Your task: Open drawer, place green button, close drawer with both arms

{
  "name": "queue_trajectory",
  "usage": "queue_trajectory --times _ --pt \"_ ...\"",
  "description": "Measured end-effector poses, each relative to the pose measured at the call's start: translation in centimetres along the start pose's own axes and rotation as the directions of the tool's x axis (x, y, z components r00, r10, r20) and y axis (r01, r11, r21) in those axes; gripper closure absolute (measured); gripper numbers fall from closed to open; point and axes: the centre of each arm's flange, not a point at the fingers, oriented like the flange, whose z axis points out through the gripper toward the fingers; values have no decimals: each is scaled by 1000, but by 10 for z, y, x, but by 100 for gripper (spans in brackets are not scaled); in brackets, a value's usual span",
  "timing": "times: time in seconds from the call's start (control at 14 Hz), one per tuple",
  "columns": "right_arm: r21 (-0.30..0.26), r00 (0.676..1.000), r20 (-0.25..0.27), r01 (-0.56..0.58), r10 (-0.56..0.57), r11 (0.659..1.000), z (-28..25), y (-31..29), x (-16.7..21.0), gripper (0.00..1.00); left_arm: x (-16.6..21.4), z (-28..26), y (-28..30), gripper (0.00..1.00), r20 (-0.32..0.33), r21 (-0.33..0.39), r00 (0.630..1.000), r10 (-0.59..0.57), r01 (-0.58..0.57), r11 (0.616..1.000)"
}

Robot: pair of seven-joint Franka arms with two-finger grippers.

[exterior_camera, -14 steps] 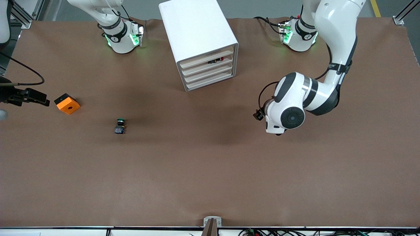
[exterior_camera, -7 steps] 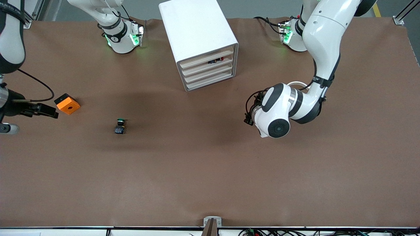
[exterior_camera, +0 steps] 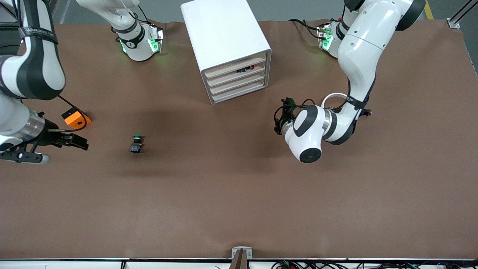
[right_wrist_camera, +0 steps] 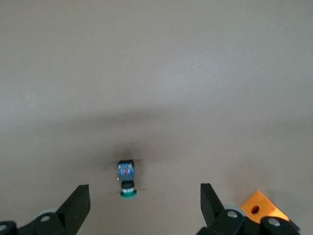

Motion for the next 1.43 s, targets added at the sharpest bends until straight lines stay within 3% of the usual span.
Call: queue_trajectory --times 0.14,0.36,0.64,0.93,1.22,1.43 --pt "2 1000 -28 -11 11 1000 21 -9 -4 0 -2 24 3 0 6 100 998 -58 57 993" --pt "5 998 -60 -16 16 1000 45 -15 -10 0 -11 50 7 0 34 191 994 -107 99 977" --pt "5 997 -77 -16 16 1000 75 -21 -11 0 -16 66 15 0 121 270 980 -161 123 955" --pt "1 998 -61 -30 30 1000 112 -38 -10 0 -19 72 20 0 191 337 946 -264 189 922" --pt "-12 999 -17 -30 30 999 155 -44 -13 0 -14 85 29 0 180 383 922 -342 255 888" --pt "-12 999 -19 -48 48 999 177 -54 -25 0 -7 99 37 0 150 417 902 -404 313 854"
